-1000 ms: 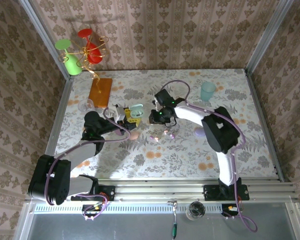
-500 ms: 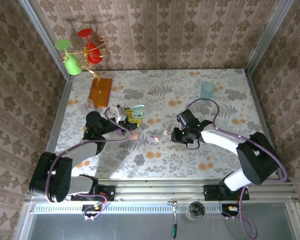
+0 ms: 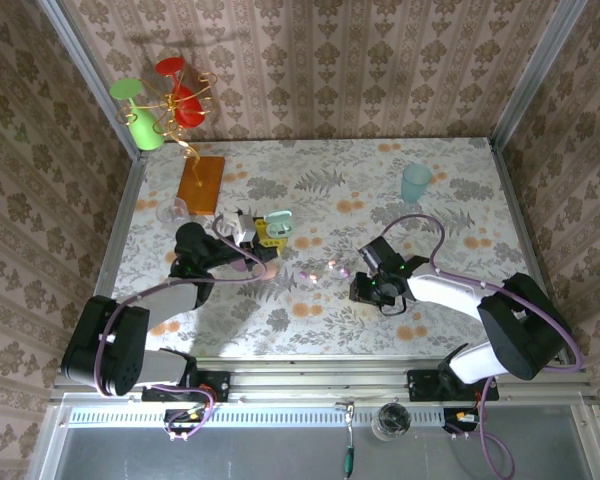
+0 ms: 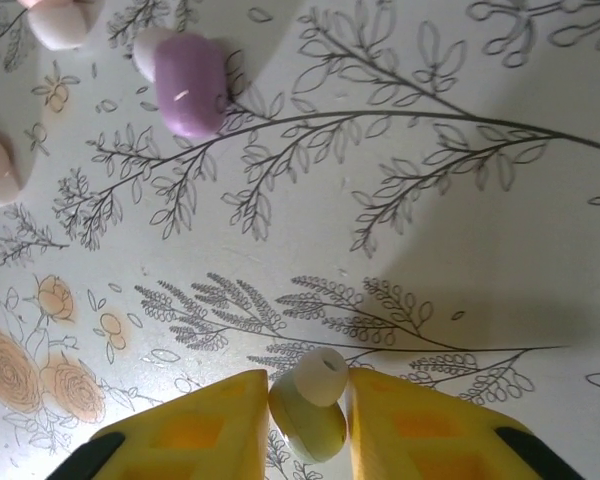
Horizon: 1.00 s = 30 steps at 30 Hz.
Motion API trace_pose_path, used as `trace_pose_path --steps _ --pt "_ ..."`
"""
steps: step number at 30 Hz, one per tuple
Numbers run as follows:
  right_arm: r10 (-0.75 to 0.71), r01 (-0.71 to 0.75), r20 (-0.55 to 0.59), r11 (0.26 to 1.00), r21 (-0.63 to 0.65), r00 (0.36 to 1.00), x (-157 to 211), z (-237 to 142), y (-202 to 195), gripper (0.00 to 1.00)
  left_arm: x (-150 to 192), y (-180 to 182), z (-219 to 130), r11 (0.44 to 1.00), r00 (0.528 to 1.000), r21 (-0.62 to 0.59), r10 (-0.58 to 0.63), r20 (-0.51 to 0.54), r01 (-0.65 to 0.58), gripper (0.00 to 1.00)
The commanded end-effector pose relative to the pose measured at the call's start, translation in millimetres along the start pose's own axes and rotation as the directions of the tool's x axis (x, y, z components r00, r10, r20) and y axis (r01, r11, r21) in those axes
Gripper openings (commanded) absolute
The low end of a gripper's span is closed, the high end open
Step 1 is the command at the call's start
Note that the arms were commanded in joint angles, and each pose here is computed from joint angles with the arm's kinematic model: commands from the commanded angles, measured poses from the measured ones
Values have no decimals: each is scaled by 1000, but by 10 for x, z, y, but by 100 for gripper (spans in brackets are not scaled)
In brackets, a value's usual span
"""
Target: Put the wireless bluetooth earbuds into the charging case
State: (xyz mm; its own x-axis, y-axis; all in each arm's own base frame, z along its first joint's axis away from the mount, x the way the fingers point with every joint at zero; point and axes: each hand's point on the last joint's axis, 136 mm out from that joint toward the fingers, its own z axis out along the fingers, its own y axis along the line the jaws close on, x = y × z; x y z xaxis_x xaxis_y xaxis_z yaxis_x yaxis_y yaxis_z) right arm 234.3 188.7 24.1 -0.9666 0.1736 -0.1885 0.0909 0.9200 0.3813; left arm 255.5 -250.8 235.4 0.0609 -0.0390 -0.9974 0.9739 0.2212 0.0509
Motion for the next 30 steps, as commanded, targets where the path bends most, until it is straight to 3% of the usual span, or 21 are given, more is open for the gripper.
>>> trace_pose_path --steps 1,8,17,23,30 --pt "12 -12 -5 1000 -2 1000 29 42 37 34 -64 -23 27 1000 1000 23 15 21 -15 29" --pt "5 -5 -22 1000 -29 1000 142 25 207 44 -81 -4 62 999 1000 38 15 22 -16 29" --pt "-39 39 -11 997 -67 999 187 -95 382 46 -51 -4 95 999 1000 44 7 16 -8 29" --pt "-116 116 33 993 -11 993 35 -352 365 47 -51 -7 96 999 1000 43 9 15 -10 29" --pt "-97 97 3 995 15 995 -255 -148 180 52 -43 -6 122 999 1000 47 6 13 -7 29"
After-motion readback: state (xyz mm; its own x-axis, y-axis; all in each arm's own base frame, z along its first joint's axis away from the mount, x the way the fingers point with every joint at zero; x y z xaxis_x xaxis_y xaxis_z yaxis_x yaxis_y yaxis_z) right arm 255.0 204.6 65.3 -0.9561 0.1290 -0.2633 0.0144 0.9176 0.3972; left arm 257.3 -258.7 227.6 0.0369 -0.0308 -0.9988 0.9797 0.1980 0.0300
